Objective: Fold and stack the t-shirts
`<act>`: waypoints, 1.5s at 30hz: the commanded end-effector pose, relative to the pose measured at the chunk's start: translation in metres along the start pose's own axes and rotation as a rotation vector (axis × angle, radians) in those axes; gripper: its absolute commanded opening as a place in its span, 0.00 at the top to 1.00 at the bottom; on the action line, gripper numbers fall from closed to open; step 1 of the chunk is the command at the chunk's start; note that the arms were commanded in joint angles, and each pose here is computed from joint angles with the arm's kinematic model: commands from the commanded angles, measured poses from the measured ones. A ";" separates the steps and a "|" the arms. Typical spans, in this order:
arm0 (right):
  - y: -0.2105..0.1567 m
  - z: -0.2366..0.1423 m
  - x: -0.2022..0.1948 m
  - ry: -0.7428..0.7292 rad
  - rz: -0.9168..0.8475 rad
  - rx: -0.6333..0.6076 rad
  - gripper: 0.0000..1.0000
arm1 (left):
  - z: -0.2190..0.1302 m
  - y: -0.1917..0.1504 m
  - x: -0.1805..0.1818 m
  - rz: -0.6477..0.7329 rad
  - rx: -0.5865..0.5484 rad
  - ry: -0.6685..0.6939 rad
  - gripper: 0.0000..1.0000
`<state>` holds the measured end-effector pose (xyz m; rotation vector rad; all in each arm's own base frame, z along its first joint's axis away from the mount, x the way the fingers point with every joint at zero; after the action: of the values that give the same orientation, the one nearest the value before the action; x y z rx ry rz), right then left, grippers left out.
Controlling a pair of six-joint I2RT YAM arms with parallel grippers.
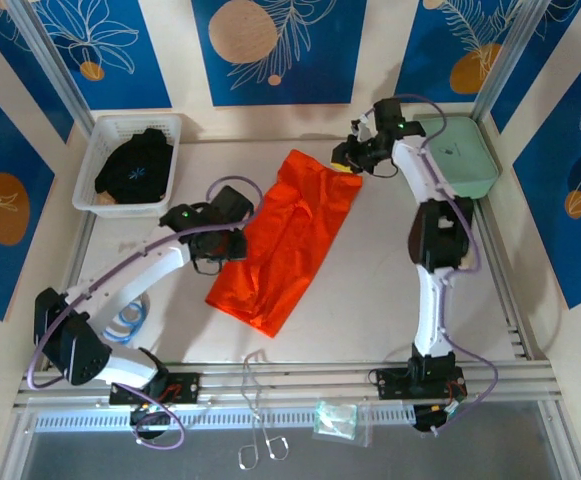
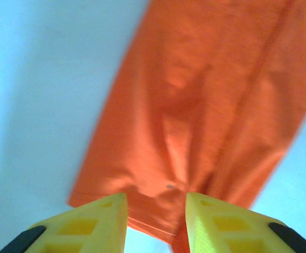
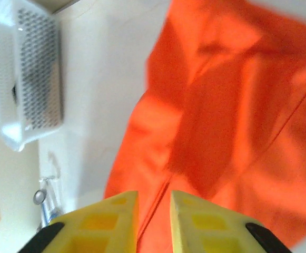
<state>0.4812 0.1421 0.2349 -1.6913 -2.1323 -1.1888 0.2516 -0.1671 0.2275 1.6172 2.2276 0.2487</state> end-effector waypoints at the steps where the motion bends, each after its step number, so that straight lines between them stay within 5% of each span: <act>1: -0.048 -0.015 0.038 -0.002 -0.027 -0.008 0.72 | 0.044 -0.005 0.032 0.020 0.100 0.163 0.67; 6: -0.129 0.000 0.046 -0.012 0.133 0.010 0.73 | 0.097 -0.016 0.035 0.011 0.184 0.169 0.77; 10: -0.144 0.016 0.039 -0.022 0.206 -0.009 0.76 | 0.110 -0.034 0.033 0.041 0.213 0.184 0.79; 28: -0.115 0.104 -0.050 -0.370 0.366 0.119 0.80 | 0.133 -0.133 0.062 -0.010 0.376 0.211 0.82; 45: -0.076 0.148 -0.081 -0.270 0.190 0.288 0.80 | 0.111 -0.158 0.001 -0.067 0.448 -0.029 0.76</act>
<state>0.5002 0.1855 0.0760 -2.0099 -2.0526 -0.7321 0.1678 -0.2192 0.0757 1.7168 2.3773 -0.2338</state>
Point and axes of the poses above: each hand's point on the last joint's axis, 136 mm out from that joint toward the fingers, its own z axis out along the fingers, its own x axis along the line the jaws close on, y = z × x, the point moved 6 cm from there along -z, back along the fingers, and after that the axes turned 15 degrees about -z, right-handed, at the moved point
